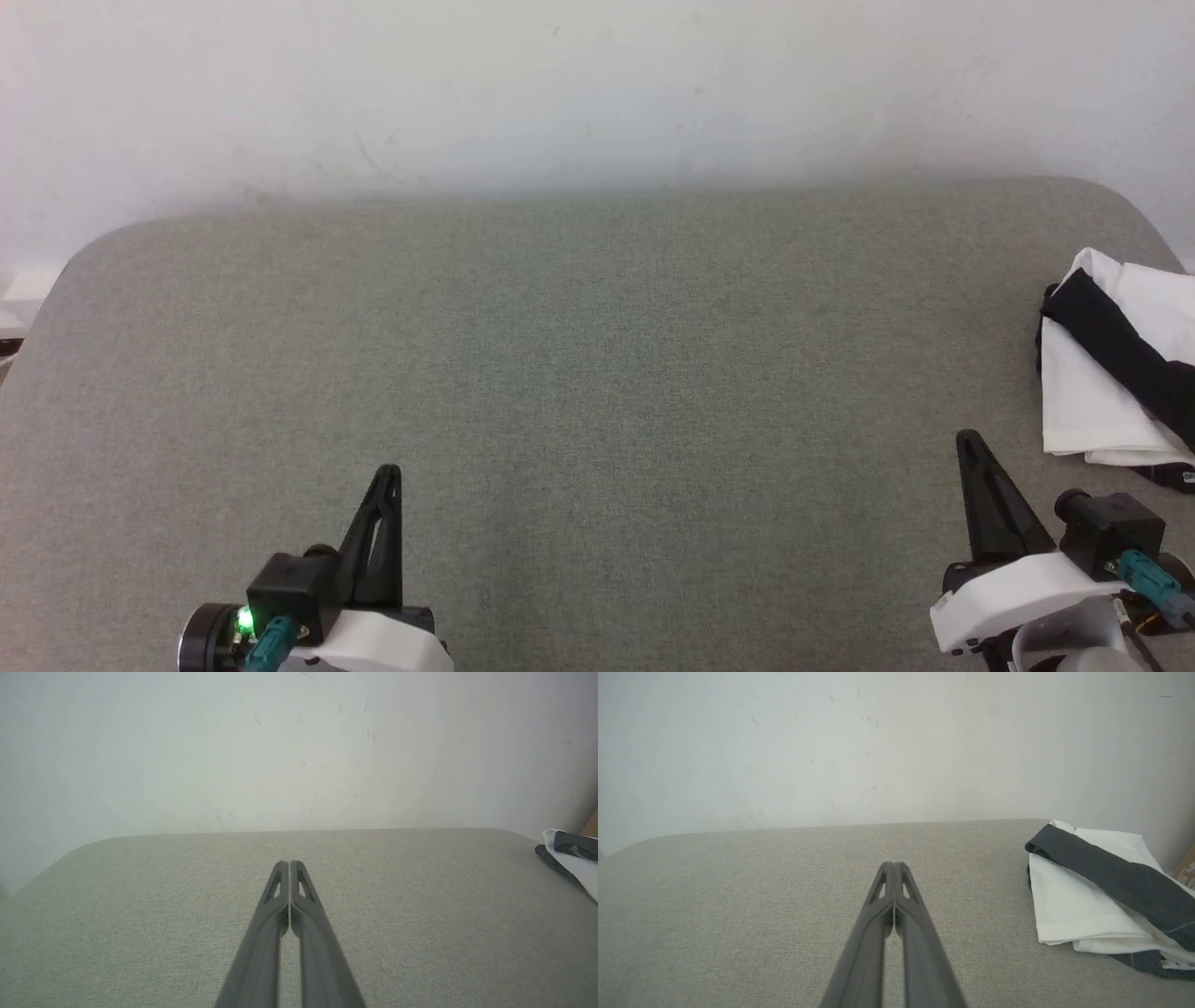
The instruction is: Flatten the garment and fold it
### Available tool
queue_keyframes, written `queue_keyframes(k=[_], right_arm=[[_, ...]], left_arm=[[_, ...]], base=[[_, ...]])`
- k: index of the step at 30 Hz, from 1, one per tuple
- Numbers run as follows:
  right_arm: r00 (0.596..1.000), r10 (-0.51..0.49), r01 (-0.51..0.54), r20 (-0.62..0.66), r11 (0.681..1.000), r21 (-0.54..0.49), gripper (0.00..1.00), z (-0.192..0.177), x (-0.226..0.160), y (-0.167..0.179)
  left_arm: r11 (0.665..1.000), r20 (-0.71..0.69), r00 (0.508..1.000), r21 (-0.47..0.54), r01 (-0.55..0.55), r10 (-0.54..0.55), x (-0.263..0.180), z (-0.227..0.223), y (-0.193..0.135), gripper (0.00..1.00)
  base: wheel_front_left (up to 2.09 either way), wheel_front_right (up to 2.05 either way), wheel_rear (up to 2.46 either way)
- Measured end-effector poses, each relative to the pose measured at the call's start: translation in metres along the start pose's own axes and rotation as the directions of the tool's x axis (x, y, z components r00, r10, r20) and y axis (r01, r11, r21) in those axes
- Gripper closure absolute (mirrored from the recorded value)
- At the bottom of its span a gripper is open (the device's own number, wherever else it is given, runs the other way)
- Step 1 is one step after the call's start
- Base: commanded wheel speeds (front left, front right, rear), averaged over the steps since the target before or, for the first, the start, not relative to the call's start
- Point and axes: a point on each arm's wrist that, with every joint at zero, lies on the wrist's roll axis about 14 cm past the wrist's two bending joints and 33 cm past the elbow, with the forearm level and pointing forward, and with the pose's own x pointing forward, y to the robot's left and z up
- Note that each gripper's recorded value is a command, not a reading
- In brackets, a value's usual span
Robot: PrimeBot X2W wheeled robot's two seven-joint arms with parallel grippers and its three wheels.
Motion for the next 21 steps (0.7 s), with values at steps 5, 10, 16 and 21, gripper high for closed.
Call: queue_keyframes(k=[5,10,16,21], right_arm=[[1.0,0.006,-0.006,-0.004,1.0,-0.009,1.0,0.0008,0.0007,0.0015],[1.0,0.011,-0.011,-0.005,1.0,-0.016,1.0,0.0021,0.0016,0.0031],[1.0,0.018,-0.018,-0.014,1.0,-0.023,1.0,0.0023,0.0023,0.0051],[1.0,0.024,-0.024,-0.016,0.999,-0.03,1.0,0.0034,0.0031,0.007]], left_arm=[[1.0,-0.009,1.0,0.013,-0.001,0.001,0.0002,-0.0013,0.0008,1.0],[1.0,-0.02,1.0,0.016,-0.004,0.004,0.0008,-0.0025,0.002,1.0],[1.0,-0.028,1.0,0.024,-0.007,0.008,0.001,-0.0037,0.0035,1.0],[1.0,-0.027,1.0,0.025,-0.009,0.01,0.0049,-0.0011,0.0043,1.0]], base=[[0.0,0.0,0.0],[0.0,0.0,0.0],[0.0,0.0,0.0],[0.0,0.0,0.0]])
